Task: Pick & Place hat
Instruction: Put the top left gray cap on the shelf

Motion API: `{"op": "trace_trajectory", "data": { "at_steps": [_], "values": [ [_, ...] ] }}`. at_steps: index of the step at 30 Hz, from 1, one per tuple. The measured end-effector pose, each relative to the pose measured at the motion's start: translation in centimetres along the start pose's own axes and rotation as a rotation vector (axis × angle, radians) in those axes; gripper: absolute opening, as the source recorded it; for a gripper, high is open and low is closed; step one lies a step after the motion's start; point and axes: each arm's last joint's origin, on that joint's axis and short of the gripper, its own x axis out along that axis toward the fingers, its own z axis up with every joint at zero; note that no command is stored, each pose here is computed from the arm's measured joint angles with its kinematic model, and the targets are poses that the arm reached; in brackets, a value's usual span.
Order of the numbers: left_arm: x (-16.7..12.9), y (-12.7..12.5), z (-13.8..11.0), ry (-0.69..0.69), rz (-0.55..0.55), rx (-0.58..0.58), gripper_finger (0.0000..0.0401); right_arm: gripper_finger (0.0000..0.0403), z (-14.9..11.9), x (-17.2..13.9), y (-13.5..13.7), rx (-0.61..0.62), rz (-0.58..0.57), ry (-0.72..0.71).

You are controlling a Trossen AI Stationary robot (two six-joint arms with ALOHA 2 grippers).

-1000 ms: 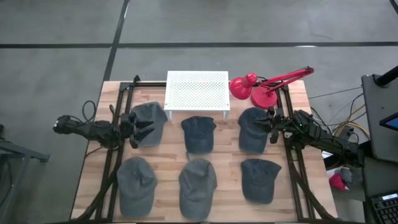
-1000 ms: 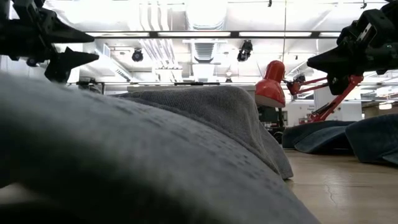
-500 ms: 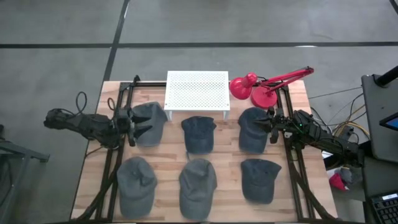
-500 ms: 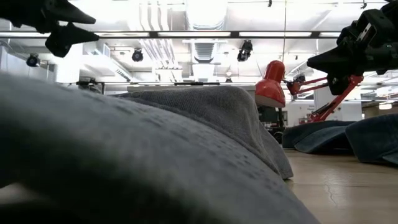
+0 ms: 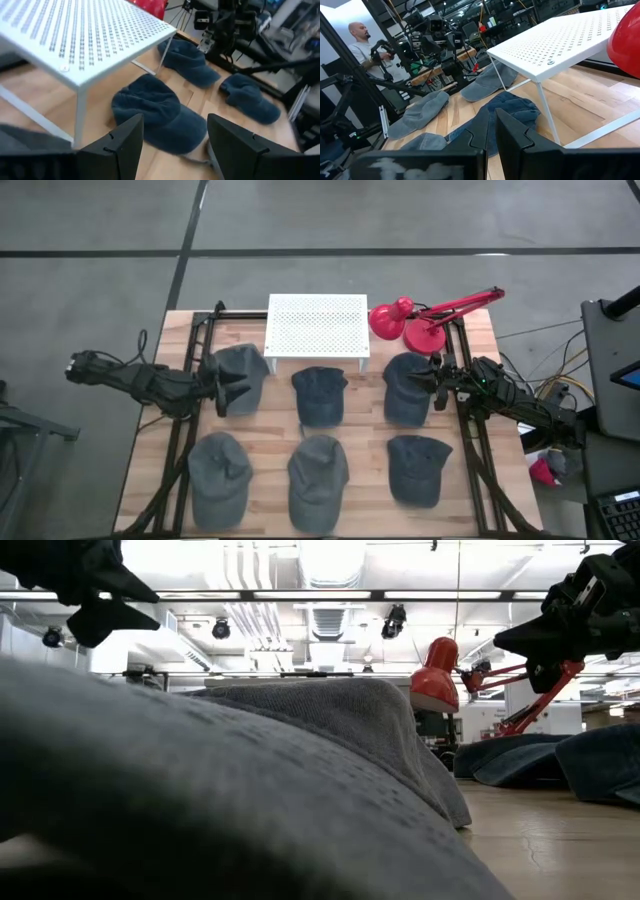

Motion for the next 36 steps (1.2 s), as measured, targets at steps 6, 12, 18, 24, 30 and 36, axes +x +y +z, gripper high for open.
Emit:
{"op": "trace_trajectory", "data": {
  "at_steps": [6, 12, 18, 24, 30, 36],
  "values": [
    [0.03, 0.02, -0.05, 0.0, 0.001, -0.156, 0.0222, 0.0027, 0.0, 0.0, 0.0, -0.001, 0.0, 0.0],
    [0.03, 0.07, 0.02, -0.02, 0.022, -0.143, 0.0222, 0.0027, 0.0, 0.0, 0.0, 0.0, 0.0, 0.0],
    [0.02, 0.1, 0.04, -0.027, 0.03, -0.144, 0.0222, 0.0027, 0.0, 0.0, 0.0, 0.0, 0.0, 0.0],
    [0.02, 0.15, 0.05, -0.036, 0.044, -0.143, 0.0222, 0.0027, 0.0, 0.0, 0.0, 0.0, 0.0, 0.0],
    [0.02, 0.26, 0.03, -0.048, 0.068, -0.153, 0.0222, 0.0027, 0.0, 0.0, 0.0, 0.0, 0.0, -0.001],
    [0.04, 0.58, -0.43, -0.013, 0.104, -0.188, 0.0221, 0.0027, 0.0, 0.0, 0.0, 0.0, 0.0, 0.0]
  ]
}}
